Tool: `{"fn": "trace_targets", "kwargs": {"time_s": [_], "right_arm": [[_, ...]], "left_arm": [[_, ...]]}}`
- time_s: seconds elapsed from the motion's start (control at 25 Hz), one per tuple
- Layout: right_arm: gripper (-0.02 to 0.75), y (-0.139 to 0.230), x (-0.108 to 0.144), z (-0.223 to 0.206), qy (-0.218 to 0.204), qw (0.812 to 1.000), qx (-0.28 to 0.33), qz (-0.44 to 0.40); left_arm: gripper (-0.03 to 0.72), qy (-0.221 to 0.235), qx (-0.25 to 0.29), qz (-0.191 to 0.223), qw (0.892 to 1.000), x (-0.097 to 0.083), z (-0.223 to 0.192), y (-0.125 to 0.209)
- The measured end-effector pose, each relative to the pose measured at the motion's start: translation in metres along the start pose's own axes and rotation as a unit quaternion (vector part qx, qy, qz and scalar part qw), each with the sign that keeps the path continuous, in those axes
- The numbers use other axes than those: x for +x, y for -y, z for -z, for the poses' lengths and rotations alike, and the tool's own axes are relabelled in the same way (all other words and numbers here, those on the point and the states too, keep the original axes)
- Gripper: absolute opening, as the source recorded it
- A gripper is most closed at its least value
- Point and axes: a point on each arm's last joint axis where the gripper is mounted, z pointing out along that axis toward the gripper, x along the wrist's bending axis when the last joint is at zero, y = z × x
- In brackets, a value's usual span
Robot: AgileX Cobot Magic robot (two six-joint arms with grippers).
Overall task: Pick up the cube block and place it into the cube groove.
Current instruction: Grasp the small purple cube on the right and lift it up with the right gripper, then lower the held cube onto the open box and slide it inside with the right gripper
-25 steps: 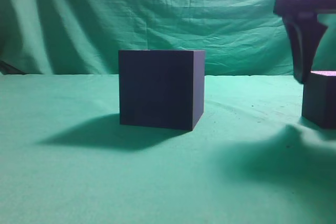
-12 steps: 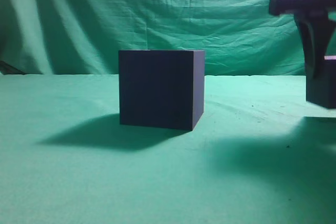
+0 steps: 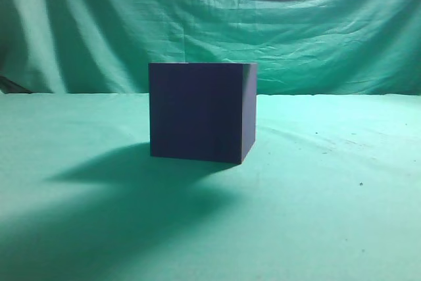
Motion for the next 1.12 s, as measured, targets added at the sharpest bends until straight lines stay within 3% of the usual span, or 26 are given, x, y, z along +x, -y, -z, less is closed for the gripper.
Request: {"fn": "trace_targets", "kwargs": {"time_s": [0.24,0.4,0.72,1.12], "right_arm": [[0.424,-0.011,0.028,0.000,-0.016,0.978,-0.016,0.207],[0.424,-0.015,0.034,-0.016,-0.029,0.958,-0.001,0.287],[0.424,-0.029,0.042,-0.034,-0.053,0.951,-0.051,0.301],[0.424,-0.033,0.045,-0.058,-0.061,0.948,-0.037,0.310]], "left_arm": [[0.000,0.000,0.000,0.000,1.000,0.000,0.000,0.000],[0.000,0.000,0.000,0.000,1.000,0.000,0.000,0.000],[0.000,0.000,0.000,0.000,1.000,0.000,0.000,0.000],[0.000,0.000,0.000,0.000,1.000,0.000,0.000,0.000]]}}
